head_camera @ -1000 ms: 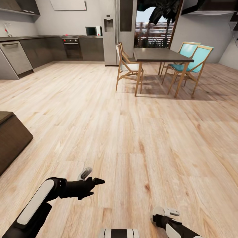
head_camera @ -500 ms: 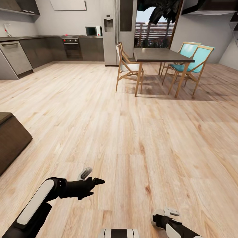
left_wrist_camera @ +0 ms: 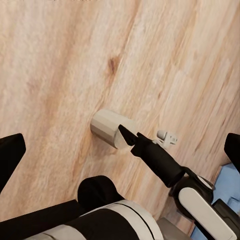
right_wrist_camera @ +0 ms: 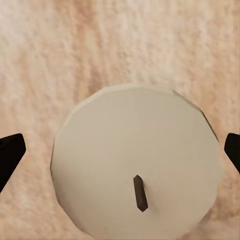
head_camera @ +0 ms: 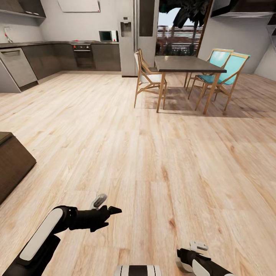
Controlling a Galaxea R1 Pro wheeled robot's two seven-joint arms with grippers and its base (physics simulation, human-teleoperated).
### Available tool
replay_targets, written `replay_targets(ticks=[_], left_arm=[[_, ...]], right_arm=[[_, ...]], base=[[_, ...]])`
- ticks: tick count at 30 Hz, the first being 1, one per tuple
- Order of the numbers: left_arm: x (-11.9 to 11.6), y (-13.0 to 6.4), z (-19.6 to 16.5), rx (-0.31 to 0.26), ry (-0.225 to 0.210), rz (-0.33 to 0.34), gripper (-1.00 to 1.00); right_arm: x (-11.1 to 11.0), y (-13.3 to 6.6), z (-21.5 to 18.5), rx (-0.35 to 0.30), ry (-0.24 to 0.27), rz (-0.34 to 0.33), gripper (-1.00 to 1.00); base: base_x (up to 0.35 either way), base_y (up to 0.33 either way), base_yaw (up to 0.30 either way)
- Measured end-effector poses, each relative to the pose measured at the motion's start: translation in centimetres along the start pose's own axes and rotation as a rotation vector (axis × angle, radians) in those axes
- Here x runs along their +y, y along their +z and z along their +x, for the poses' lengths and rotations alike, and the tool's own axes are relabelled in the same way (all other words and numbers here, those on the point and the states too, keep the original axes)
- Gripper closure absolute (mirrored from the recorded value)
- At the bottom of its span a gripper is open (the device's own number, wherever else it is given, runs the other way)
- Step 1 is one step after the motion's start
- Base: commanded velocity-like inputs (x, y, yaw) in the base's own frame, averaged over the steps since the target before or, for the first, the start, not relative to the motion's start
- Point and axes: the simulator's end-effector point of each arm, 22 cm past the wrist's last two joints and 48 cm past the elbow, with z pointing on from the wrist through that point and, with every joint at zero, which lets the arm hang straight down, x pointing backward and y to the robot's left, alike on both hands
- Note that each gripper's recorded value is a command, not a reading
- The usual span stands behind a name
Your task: Place each of the two pumpkins and all three candles from the living room inside a cabinet in the living room (use any cabinet), then make sure every cabinet is closed, and position the cauldron so it is next to a table in the living room.
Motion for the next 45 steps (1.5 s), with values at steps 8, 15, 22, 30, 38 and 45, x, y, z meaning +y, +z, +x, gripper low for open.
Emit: replay_targets(ticks=[8,15,22,30,38,45], left_arm=[[0.0,0.0,0.0,0.0,0.0,0.0,-1.0],[0.5,0.5,0.1,0.011,-0.01,-0.004,-1.0],[0.6,0.6,0.1,0.013,-0.012,-0.003,-1.0],[0.8,0.9,0.3,0.019,-0.018,-0.003,-1.0],[0.8,0.9,0.3,0.019,-0.018,-0.003,-1.0],[1.1,1.2,0.4,0.025,-0.023,-0.006,-1.0]], right_arm=[[0.0,0.0,0.0,0.0,0.0,0.0,-1.0],[-0.1,0.4,0.7,0.016,-0.001,0.003,-1.0],[-0.2,0.5,0.9,0.019,-0.003,0.005,-1.0],[-0.2,0.7,1.3,0.028,-0.002,0.006,-1.0],[-0.2,0.7,1.3,0.028,-0.002,0.005,-1.0],[-0.3,0.9,1.6,0.035,-0.005,0.007,-1.0]], base=[[0.007,0.0,0.0],[0.0,0.0,0.0],[0.0,0.0,0.0],[0.0,0.0,0.0],[0.0,0.0,0.0],[0.0,0.0,0.0]])
